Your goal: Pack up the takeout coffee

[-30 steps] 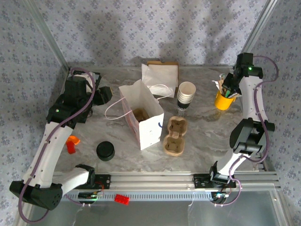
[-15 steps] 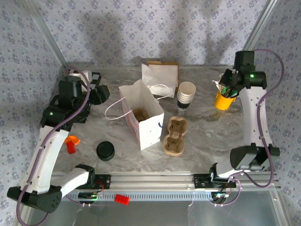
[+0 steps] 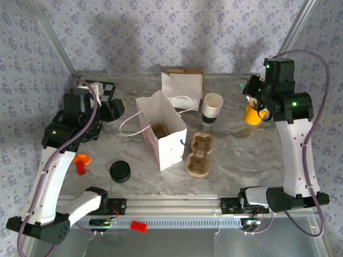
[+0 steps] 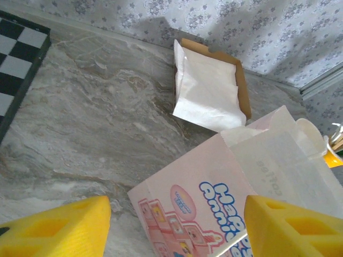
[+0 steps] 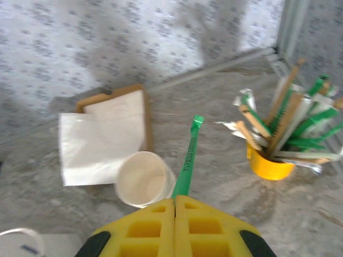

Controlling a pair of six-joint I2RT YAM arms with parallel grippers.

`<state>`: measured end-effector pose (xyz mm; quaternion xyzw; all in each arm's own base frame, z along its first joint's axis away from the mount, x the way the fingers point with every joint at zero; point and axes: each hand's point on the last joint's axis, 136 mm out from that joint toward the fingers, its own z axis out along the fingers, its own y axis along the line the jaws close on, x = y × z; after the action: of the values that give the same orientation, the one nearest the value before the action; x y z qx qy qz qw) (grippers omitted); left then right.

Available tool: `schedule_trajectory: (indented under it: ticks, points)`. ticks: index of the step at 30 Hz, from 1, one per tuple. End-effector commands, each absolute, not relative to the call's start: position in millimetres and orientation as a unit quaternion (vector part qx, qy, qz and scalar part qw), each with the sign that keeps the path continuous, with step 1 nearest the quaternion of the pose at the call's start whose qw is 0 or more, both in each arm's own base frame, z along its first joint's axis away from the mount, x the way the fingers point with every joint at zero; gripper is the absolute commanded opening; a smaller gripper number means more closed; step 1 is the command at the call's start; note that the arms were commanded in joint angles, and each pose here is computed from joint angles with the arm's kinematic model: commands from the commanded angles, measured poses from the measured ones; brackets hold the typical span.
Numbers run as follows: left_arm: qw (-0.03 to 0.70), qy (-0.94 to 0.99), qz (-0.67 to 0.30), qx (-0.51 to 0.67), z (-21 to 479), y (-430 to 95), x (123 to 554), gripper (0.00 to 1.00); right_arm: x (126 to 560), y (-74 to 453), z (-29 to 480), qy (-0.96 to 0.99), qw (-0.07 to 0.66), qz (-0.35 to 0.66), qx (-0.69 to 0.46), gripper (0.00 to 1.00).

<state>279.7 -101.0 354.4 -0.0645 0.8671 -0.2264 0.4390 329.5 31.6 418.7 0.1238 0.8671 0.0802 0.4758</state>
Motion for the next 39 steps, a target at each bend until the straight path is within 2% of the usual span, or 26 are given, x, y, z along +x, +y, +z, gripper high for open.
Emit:
schedule_trajectory:
  ticks: [1,7,13,18,30,34,39]
  points:
    - [0.43,0.864,-0.249,-0.077,362.1,-104.1,275.2,0.67,322.5,64.2,444.5,0.857,0.493,0.132,0.074,0.01]
    - [0.42,0.867,-0.254,-0.086,355.3,-107.2,281.9,0.67,313.0,136.5,484.9,0.83,0.507,0.23,-0.031,0.01]
    - [0.422,0.865,-0.253,-0.096,352.2,-106.6,288.1,0.67,284.9,212.8,503.3,0.803,0.484,0.309,-0.159,0.0]
    - [0.427,0.865,-0.242,-0.105,348.3,-102.0,290.1,0.67,262.9,242.6,486.9,0.807,0.444,0.326,-0.212,0.0]
    - [0.424,0.876,-0.214,-0.084,337.8,-97.2,287.1,0.67,251.1,275.2,417.7,0.849,0.338,0.311,-0.261,0.0]
    - [0.425,0.877,-0.211,-0.083,336.7,-96.5,288.1,0.67,260.6,290.3,399.0,0.863,0.315,0.286,-0.273,0.05]
    - [0.423,0.875,-0.221,-0.078,339.8,-101.7,291.6,0.67,274.7,308.0,380.9,0.876,0.282,0.27,-0.284,0.29]
